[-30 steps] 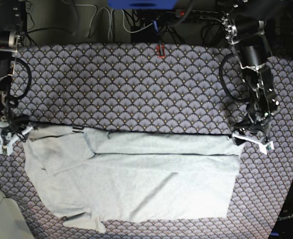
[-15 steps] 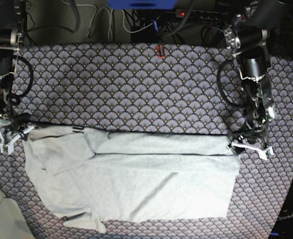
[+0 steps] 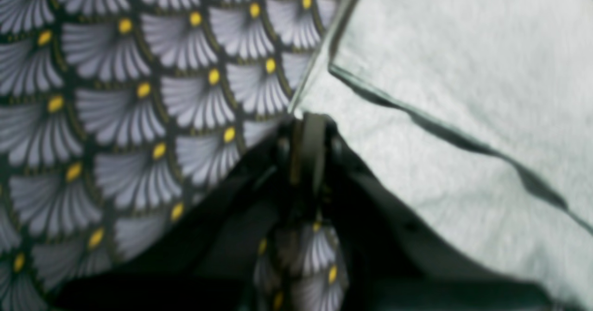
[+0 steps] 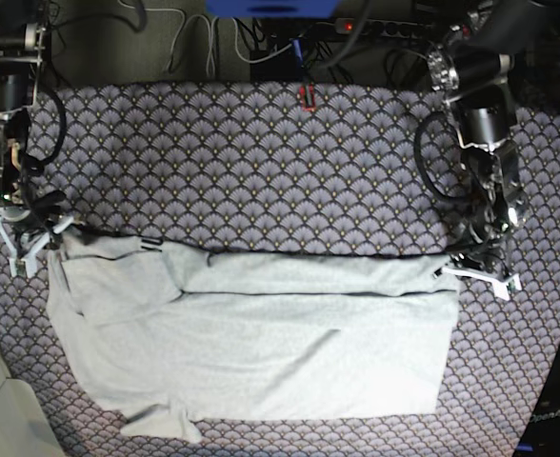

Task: Fold the T-shirt properly
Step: 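Drag the folded shirt with both grippers toward the arm bases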

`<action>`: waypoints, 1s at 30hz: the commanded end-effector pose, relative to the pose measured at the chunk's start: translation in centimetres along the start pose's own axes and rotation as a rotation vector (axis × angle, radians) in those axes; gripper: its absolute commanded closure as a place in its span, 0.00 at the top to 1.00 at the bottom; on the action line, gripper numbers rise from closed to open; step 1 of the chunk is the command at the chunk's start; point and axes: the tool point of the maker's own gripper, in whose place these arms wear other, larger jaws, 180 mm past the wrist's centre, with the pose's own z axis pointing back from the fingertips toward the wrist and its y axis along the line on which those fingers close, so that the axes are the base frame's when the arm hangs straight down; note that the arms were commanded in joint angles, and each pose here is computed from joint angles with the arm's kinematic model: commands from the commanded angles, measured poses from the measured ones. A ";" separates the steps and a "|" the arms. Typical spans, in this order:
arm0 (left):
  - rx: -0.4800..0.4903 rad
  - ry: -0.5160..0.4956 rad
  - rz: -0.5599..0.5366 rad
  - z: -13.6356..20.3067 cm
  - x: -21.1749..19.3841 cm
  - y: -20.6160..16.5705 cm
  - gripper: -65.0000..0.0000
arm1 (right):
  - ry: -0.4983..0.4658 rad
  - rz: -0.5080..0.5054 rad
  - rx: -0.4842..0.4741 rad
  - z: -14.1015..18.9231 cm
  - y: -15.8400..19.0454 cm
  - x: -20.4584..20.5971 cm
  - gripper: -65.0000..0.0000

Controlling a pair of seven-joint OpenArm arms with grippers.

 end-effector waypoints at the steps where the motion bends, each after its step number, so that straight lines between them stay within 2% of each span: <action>1: -0.005 0.003 -0.022 0.5 1.0 -0.4 0.01 | 0.050 0.029 0.012 0.5 0.2 -0.3 0.00; 10: 0.014 0.024 -0.113 4.2 1.5 0.8 0.01 | 0.063 0.015 -0.029 2.7 -1.5 -1.0 0.00; 19: 0.091 0.023 -0.228 8.1 1.8 4.6 0.01 | 0.081 0.125 -0.040 5.6 -1.9 -3.0 0.00; 30: 0.192 0.081 -0.220 12.2 -0.7 9.4 0.01 | 0.090 0.136 -0.073 8.7 -3.0 -5.3 0.00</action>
